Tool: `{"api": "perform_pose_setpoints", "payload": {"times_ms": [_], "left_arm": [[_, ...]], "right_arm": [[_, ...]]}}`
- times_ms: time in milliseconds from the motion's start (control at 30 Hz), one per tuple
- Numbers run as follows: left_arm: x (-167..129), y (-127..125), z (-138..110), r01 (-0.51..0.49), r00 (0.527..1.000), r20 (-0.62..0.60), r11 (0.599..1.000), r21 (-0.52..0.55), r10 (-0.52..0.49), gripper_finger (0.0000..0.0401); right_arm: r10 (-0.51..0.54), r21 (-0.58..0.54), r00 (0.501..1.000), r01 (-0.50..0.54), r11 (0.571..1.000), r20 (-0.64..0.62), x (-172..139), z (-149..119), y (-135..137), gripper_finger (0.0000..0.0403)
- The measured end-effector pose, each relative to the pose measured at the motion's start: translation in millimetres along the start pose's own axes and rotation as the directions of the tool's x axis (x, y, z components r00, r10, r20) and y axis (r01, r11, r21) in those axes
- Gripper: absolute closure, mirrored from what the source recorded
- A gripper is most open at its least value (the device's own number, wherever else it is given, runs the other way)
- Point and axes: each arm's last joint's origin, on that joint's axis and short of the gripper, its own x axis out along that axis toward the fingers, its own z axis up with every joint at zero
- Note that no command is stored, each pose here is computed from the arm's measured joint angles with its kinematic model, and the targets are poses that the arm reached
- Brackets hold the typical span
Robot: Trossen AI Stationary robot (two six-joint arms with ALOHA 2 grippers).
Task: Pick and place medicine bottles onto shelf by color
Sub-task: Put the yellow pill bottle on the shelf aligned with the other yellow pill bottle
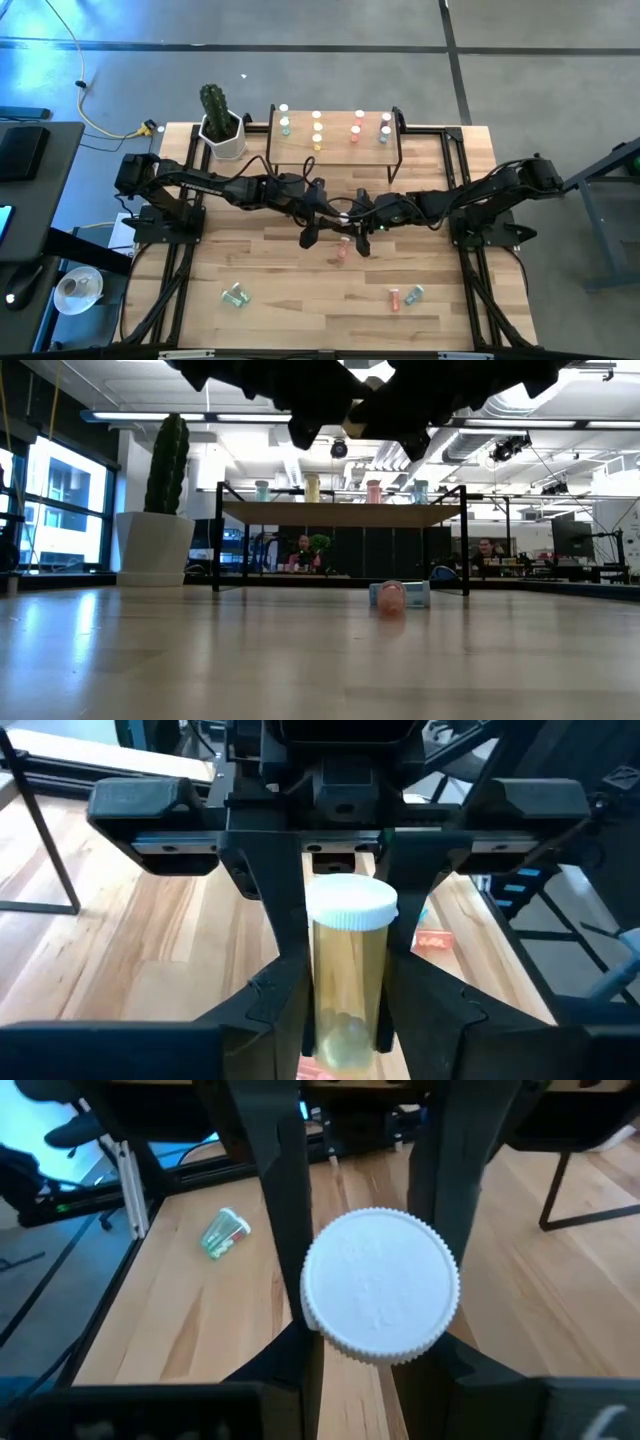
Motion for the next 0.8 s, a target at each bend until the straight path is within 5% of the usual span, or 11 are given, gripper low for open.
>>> {"api": "perform_pose_setpoints", "payload": {"times_ms": [367, 800], "left_arm": [[0.1, 0.1, 1.2, -0.006, 1.000, 0.014, 1.000, 0.002, 0.006, 0.0245], [0.4, 0.3, 1.2, -0.010, 1.000, 0.014, 1.000, 0.012, 0.009, 0.0309]], "right_arm": [[-0.001, -0.006, 1.000, 0.001, 1.000, -0.029, -0.1, 3.2, 0.9, 0.0320], [0.001, -0.009, 1.000, -0.001, 1.000, -0.030, -0.1, 3.2, 1.0, 0.0320]]}}
